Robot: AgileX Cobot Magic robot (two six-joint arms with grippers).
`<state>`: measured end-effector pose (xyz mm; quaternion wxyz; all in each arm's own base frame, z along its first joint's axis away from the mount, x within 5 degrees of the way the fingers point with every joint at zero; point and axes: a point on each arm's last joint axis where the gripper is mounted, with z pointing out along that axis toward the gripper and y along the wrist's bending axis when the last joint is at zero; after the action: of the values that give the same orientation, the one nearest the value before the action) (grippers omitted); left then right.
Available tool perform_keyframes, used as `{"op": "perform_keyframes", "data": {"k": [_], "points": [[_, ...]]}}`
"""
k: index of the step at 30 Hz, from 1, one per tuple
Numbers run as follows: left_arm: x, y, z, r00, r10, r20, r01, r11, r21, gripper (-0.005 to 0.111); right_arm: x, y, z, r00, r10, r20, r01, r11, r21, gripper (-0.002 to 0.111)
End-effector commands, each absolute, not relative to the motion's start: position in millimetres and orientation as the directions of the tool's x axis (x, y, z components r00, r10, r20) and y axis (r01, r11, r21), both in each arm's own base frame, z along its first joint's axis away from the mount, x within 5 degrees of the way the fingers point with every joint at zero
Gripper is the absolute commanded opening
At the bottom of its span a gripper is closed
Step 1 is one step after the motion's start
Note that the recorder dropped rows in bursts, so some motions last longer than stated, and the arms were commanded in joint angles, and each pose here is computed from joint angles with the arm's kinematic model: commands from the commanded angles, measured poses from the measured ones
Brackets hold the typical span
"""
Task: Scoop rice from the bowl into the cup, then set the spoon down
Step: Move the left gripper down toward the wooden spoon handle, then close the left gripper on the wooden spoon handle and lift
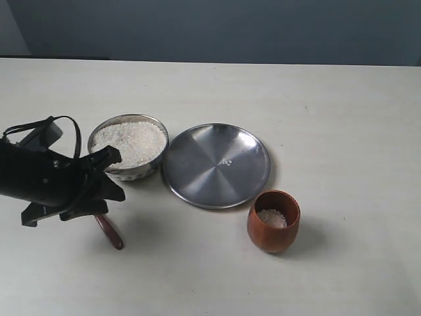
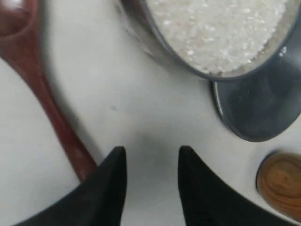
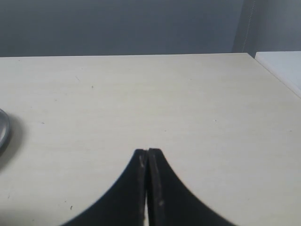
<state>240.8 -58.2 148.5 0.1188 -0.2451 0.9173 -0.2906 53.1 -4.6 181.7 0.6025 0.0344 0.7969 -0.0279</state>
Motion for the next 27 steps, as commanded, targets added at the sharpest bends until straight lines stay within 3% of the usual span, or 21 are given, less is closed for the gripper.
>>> {"op": "perform_keyframes", "data": {"k": [1, 8, 15, 20, 27], "points": [[241.8, -76.8, 151.9, -0.873, -0.476, -0.104, -0.328, 0.732, -0.597, 0.023, 52.9, -4.9, 180.9, -0.268, 0.016, -0.963, 0.092, 0.996, -0.009, 0.000], [236.8, -89.1, 140.1, -0.912, -0.406, -0.060, -0.302, 0.762, -0.574, 0.000, 52.9, -4.9, 180.9, -0.268, 0.016, -0.963, 0.092, 0.996, -0.009, 0.000], [234.1, -88.6, 124.1, -0.940, -0.340, -0.021, -0.280, 0.804, -0.524, 0.001, 52.9, -4.9, 180.9, -0.268, 0.016, -0.963, 0.092, 0.996, -0.009, 0.000], [238.7, -81.7, 121.7, -0.938, -0.328, -0.109, -0.243, 0.851, -0.466, 0.001, 52.9, -4.9, 180.9, -0.268, 0.016, -0.963, 0.092, 0.996, -0.009, 0.000], [240.0, -78.5, 120.6, -0.943, -0.296, -0.150, -0.207, 0.878, -0.431, 0.001, 52.9, -4.9, 180.9, -0.268, 0.016, -0.963, 0.092, 0.996, -0.009, 0.000]]}}
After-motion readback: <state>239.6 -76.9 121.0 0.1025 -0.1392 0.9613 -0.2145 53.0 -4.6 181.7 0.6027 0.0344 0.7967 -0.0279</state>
